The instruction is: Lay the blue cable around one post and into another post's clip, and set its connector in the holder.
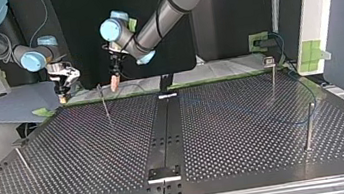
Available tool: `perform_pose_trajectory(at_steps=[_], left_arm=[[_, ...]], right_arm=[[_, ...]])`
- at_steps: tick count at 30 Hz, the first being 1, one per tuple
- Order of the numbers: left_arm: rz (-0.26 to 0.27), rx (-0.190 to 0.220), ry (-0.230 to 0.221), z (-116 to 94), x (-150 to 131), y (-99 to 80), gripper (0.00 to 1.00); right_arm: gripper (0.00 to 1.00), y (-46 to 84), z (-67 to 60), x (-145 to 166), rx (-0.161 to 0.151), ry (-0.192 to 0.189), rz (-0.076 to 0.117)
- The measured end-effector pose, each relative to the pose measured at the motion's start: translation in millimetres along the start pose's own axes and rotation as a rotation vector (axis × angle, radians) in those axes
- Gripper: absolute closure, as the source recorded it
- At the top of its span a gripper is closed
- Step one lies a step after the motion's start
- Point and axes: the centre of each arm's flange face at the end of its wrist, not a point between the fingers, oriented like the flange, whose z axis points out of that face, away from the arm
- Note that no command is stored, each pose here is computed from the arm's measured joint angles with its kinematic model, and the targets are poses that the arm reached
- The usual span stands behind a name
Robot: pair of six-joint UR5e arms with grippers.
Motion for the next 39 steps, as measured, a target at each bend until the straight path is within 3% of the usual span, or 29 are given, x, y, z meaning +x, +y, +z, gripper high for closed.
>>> perform_pose_trajectory(at_steps=[5, 13, 26, 32, 39], left_arm=[[0.032, 0.013, 0.024, -13, -11, 0.3, 0.00], [0.073, 0.038, 0.085, -39, 4, -1.2, 0.00], [0.084, 0.058, 0.100, -46, 7, -5.9, 0.00], [0.086, 0.049, 0.102, -46, 7, -5.2, 0.00], [0.094, 0.003, 0.109, -48, 7, -1.1, 0.00]], right_arm=[[1.00, -0.9, -0.8, -2, 0.006, -0.009, 0.006], [1.00, -2.0, -1.6, -3, 0.012, -0.018, 0.011], [1.00, -3.2, -2.3, -6, 0.022, -0.025, 0.014], [1.00, -4.8, -2.6, -7, 0.028, -0.029, 0.015], [1.00, -6.7, -2.7, -8, 0.031, -0.031, 0.015]])
